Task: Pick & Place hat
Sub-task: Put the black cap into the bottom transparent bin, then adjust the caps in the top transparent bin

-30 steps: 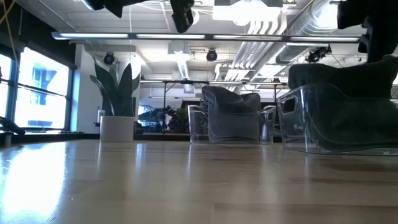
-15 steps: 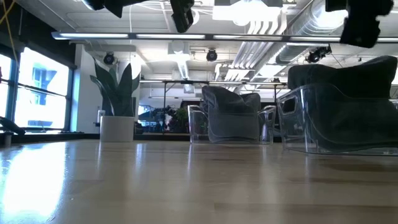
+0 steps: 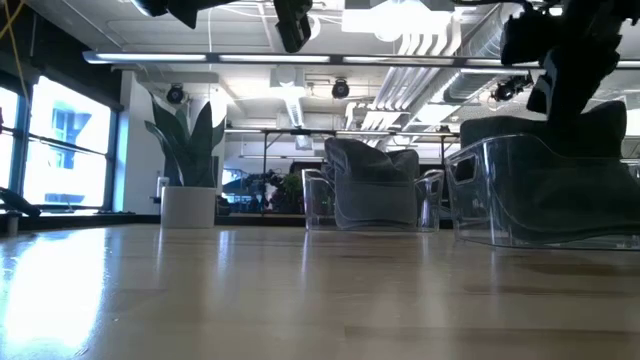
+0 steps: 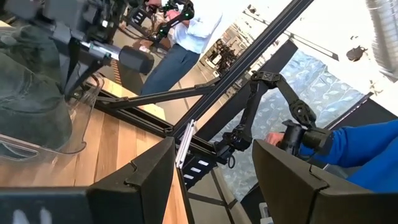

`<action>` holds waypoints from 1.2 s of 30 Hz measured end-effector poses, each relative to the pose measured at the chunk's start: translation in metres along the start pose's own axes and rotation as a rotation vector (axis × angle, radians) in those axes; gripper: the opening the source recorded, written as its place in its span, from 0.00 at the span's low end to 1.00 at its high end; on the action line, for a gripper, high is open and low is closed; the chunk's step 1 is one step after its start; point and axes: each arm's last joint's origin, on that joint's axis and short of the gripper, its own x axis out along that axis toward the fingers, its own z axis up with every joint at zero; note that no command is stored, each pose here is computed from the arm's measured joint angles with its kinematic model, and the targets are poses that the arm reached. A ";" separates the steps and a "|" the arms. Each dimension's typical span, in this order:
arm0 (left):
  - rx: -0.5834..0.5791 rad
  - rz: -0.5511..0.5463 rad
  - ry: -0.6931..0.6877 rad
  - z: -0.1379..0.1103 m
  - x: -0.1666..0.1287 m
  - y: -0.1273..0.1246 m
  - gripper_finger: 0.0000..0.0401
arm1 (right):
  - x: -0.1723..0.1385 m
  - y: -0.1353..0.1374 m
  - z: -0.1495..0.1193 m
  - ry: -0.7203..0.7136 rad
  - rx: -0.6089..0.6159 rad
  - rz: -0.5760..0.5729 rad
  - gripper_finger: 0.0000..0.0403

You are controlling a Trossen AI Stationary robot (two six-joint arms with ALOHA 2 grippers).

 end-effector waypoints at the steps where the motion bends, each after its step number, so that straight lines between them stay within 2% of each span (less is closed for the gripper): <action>1: -0.003 -0.001 0.000 0.000 0.000 0.000 0.53 | -0.002 0.000 0.002 -0.017 -0.001 -0.014 0.02; 5: -0.007 -0.002 0.001 0.000 0.000 0.000 0.53 | -0.014 0.005 0.008 -0.069 -0.002 -0.016 0.00; 11: -0.003 -0.029 0.011 0.001 0.000 -0.002 0.53 | -0.033 0.017 0.023 -0.177 0.054 0.082 0.02; 15: 0.006 -0.067 0.022 0.009 0.003 -0.009 0.51 | -0.038 0.026 0.039 -0.364 0.064 0.136 0.03; 19: 0.003 -0.031 0.082 0.019 0.007 -0.015 0.46 | -0.044 0.029 0.059 -0.582 0.041 0.144 0.03; 21: 0.002 0.038 0.124 0.025 0.009 -0.018 0.44 | -0.048 0.023 0.069 -0.661 0.056 0.132 0.05; 25: -0.013 0.311 0.202 0.043 0.003 -0.018 0.39 | -0.048 -0.004 0.087 -0.730 0.152 0.049 0.08; 28: -0.027 0.540 0.195 0.065 -0.010 -0.019 0.37 | -0.050 -0.031 0.100 -0.742 0.166 -0.020 0.08; 30: -0.039 0.653 0.160 0.080 -0.019 -0.018 0.35 | -0.053 -0.051 0.114 -0.744 0.163 -0.061 0.08; 32: -0.043 0.709 0.115 0.094 -0.027 -0.015 0.34 | -0.054 -0.072 0.130 -0.727 0.144 -0.091 0.07; 36: -0.051 0.740 0.035 0.118 -0.040 -0.008 0.33 | -0.052 -0.121 0.169 -0.688 0.108 -0.185 0.03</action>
